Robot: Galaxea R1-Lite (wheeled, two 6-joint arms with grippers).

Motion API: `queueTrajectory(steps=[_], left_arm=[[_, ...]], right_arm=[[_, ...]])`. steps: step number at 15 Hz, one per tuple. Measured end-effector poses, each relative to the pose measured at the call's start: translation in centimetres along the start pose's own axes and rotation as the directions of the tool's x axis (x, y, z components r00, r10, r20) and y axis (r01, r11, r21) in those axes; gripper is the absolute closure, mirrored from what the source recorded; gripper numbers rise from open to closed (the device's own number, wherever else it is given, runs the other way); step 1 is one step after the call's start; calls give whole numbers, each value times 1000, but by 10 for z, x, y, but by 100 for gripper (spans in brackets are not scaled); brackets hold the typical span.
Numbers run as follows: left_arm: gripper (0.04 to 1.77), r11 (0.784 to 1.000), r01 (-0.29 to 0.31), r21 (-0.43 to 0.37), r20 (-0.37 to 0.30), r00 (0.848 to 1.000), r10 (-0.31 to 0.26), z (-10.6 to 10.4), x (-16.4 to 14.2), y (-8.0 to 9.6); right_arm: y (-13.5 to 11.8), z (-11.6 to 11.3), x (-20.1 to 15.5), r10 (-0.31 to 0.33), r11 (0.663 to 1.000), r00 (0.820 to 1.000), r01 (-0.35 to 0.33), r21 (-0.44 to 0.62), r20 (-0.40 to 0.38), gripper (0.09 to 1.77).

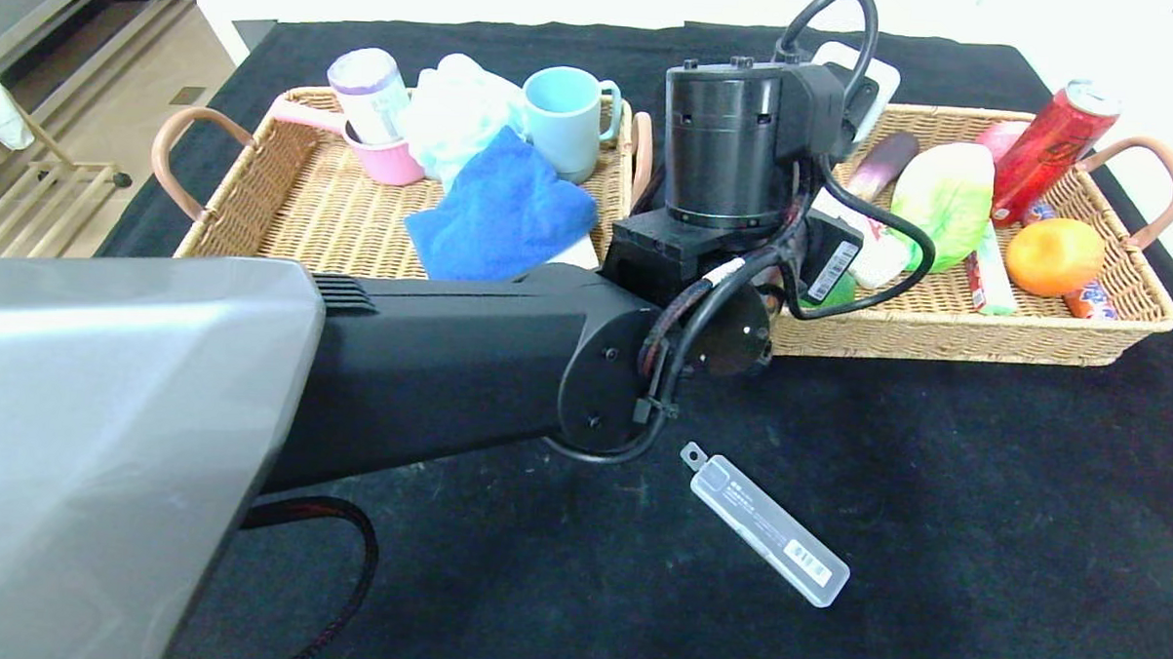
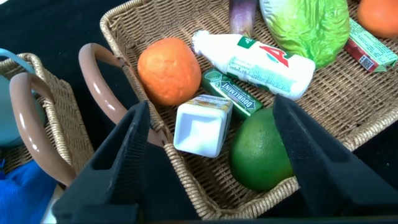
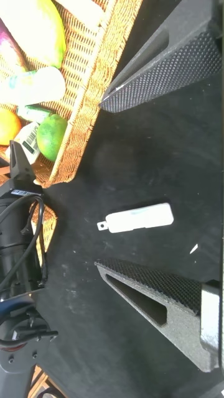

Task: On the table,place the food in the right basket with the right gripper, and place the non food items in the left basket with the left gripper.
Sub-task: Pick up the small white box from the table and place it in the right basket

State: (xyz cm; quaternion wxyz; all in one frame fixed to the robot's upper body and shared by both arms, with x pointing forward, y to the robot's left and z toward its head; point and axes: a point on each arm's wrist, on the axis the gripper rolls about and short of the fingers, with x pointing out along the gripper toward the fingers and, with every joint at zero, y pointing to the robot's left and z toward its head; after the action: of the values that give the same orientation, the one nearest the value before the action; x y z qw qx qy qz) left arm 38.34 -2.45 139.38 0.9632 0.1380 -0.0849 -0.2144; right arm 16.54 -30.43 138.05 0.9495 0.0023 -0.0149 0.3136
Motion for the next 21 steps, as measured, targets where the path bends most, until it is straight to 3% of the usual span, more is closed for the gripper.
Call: queueTrajectory(steps=[6, 9, 12, 14, 17, 21], left_arm=[[22, 996, -83, -31, -52, 995, 81, 7, -14, -4], [18, 995, -61, -83, -125, 991, 50, 6, -28, -10], [15, 984, -51, -171, -229, 973, 11, 7, -43, -9], [14, 967, -70, -245, -308, 951, -9, 7, -53, -8], [12, 934, -123, -336, -436, 899, -38, 3, -67, -5], [11, 893, -185, -410, -546, 834, -78, 3, -79, -2]], right_arm=[[0, 1, 0, -3, 1000, 1000, 3, -1, 4, 15], [-1, 0, 2, -7, 1000, 1000, 7, 1, -4, 15], [-2, -1, 6, -8, 1000, 1000, 8, 6, -19, 15], [-4, -3, 10, -12, 1000, 999, 13, 10, -35, 15], [-7, -5, 15, -29, 999, 998, 30, 17, -55, 15], [-9, -9, 20, -34, 999, 996, 35, 23, -79, 15]])
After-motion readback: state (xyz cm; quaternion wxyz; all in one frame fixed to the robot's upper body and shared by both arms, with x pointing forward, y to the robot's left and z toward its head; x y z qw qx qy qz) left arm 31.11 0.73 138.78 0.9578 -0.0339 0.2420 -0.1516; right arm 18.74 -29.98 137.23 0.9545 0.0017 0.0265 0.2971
